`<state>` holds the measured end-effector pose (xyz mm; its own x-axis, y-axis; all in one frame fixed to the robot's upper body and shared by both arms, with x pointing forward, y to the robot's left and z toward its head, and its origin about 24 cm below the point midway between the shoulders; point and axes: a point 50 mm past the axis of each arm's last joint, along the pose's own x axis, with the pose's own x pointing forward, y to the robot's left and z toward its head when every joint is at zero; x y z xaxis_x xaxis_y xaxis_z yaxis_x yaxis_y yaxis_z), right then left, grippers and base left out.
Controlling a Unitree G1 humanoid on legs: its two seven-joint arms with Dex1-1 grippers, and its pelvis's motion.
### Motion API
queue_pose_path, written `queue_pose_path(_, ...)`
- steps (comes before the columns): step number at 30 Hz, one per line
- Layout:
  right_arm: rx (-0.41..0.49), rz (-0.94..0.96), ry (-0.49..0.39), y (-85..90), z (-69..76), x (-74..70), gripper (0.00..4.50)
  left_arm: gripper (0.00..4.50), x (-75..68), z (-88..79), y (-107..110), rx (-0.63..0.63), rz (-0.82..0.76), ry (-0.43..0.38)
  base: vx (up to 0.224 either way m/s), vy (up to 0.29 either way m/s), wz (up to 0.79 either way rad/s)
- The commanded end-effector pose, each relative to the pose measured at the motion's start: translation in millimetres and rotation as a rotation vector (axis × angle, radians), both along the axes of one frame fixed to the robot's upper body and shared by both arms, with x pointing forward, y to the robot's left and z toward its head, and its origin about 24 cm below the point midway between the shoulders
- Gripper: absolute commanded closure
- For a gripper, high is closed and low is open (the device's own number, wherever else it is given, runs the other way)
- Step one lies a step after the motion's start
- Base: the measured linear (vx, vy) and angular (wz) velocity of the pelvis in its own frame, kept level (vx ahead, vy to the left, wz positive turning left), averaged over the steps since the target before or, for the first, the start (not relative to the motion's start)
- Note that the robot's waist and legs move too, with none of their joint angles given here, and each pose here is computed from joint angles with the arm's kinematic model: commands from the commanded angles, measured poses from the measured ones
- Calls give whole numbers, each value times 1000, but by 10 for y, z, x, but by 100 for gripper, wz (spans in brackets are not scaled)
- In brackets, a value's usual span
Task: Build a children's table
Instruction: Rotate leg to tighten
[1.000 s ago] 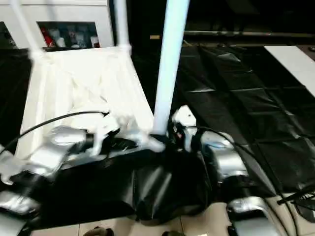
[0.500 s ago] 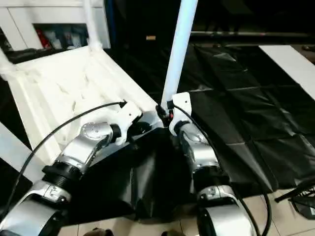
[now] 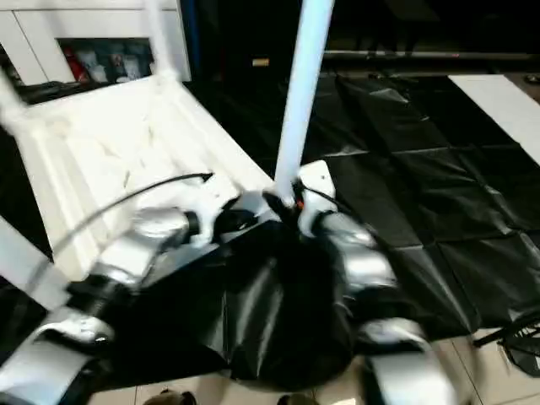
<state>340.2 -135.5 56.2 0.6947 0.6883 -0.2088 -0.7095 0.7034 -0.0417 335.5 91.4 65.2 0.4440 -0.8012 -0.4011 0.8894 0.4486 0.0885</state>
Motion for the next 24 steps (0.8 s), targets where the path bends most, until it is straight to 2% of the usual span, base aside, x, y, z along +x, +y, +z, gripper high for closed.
queue_pose_path(1, -1, 186, 58, 115, -75, -142, 130, 450, -94, -71, -24, -14, -93, 43, 0, 0, 0)
queue_pose_path(6, 14, 271, 66, -9, -26, -194, 130, 450, -193, -15, 69, -57, -216, 62, 0, 0, 0)
queue_pose_path(9, 10, 334, 74, -82, 16, -227, 130, 450, -301, -1, 162, -60, -307, 129, 0, 0, 0)
queue_pose_path(18, -3, 421, 95, -71, 15, -275, 130, 450, -357, -22, 194, -53, -333, 152, 0, 0, 0)
queue_pose_path(19, -1, 431, 100, -63, 11, -287, 155, 450, -361, -20, 194, -53, -334, 154, 0, 0, 0)
queue_pose_path(24, 1, 445, 107, -61, 1, -308, 182, 450, -363, -17, 194, -51, -336, 156, 0, 0, 0)
